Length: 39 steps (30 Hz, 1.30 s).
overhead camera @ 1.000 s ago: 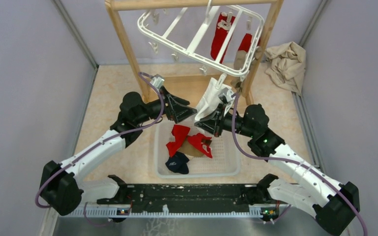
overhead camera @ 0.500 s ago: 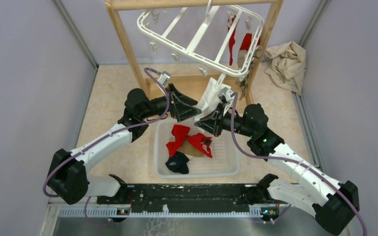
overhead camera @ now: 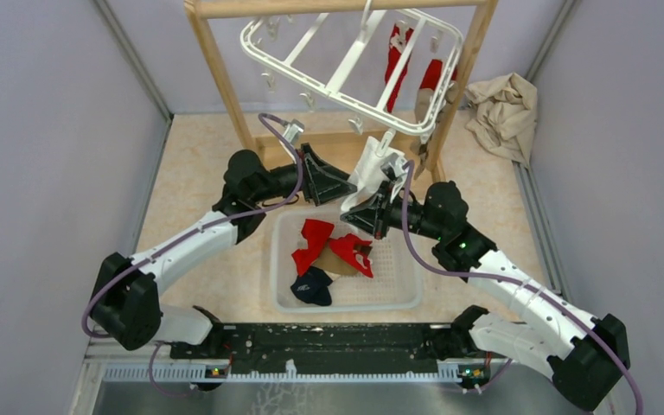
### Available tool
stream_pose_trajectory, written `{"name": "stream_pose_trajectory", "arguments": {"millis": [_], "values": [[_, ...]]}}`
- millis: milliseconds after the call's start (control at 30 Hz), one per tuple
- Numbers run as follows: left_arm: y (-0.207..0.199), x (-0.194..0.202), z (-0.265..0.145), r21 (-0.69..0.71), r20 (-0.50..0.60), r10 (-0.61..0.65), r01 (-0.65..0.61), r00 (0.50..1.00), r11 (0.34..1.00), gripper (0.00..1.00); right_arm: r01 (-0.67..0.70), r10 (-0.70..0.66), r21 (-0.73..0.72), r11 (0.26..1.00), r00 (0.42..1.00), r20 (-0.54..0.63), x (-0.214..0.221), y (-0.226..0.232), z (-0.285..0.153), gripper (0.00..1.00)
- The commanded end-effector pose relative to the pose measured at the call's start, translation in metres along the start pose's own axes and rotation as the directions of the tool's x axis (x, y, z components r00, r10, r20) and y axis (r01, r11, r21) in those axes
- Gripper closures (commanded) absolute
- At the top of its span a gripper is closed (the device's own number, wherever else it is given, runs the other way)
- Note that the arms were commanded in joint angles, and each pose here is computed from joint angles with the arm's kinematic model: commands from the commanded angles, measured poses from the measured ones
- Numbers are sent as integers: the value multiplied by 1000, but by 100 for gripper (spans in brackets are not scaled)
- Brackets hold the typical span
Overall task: Remove the socks clipped to the hanger
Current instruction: Remove the sock from the hanger.
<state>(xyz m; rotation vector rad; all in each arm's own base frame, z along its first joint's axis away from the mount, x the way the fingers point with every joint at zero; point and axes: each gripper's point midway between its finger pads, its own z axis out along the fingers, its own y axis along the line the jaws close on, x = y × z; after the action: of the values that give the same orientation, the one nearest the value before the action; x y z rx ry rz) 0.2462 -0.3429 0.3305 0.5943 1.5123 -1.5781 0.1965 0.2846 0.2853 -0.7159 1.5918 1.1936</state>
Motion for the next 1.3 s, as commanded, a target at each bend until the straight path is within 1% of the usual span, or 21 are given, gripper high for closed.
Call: {"name": "stream_pose_trajectory", "arguments": {"millis": [0,67,100,133,200,267,333,367,400,533,600,633,733,900,1100,1267], "values": [[-5,-11,8,25,9,39,-39,999,999,37,42,-39,-31,999,996,78,-32,12,3,100],[-6,-10,9,28,5,37,-37,999,999,42,41,-39,-30,999,996,77,-33,12,4,100],[-6,-9,10,30,5,39,-39,999,999,47,40,-38,-30,999,996,77,-33,12,4,100],[-6,-9,10,31,4,39,-39,999,999,53,41,-39,-30,999,996,78,-34,12,4,100],[-6,-9,10,32,1,39,-39,999,999,70,41,-39,-28,999,996,79,-34,11,5,100],[-6,-9,11,31,-5,37,-37,999,999,77,40,-38,-28,999,996,81,-36,11,5,100],[-7,-10,11,33,-8,38,-37,999,999,81,38,-35,-26,999,996,78,-36,11,5,100],[-7,-11,11,28,-7,40,-40,999,999,87,37,-35,-21,999,996,78,-37,11,5,100],[-8,-11,11,25,-6,43,-43,999,999,90,34,-33,-11,999,996,77,-37,10,4,99],[-7,-14,11,11,-14,50,-50,999,999,91,33,-36,37,999,996,85,-41,7,-4,68],[-8,-16,12,4,-22,50,-50,998,999,91,38,-44,64,997,995,95,-44,7,-10,57],[-7,-17,12,-1,-23,49,-49,999,999,90,42,-50,78,996,994,101,-45,6,-13,55],[-6,-18,14,-7,-29,44,-44,999,999,90,57,-74,130,990,989,130,-51,4,-26,51],[-4,-18,20,2,-67,25,-25,997,1000,89,96,-138,203,975,969,205,-67,7,-52,47],[-1,-20,25,18,-103,12,-10,995,1000,89,128,-223,296,947,924,312,-95,7,-77,46],[5,-21,19,9,-119,-2,3,993,1000,88,137,-267,338,931,887,377,-112,6,-88,46]]}}
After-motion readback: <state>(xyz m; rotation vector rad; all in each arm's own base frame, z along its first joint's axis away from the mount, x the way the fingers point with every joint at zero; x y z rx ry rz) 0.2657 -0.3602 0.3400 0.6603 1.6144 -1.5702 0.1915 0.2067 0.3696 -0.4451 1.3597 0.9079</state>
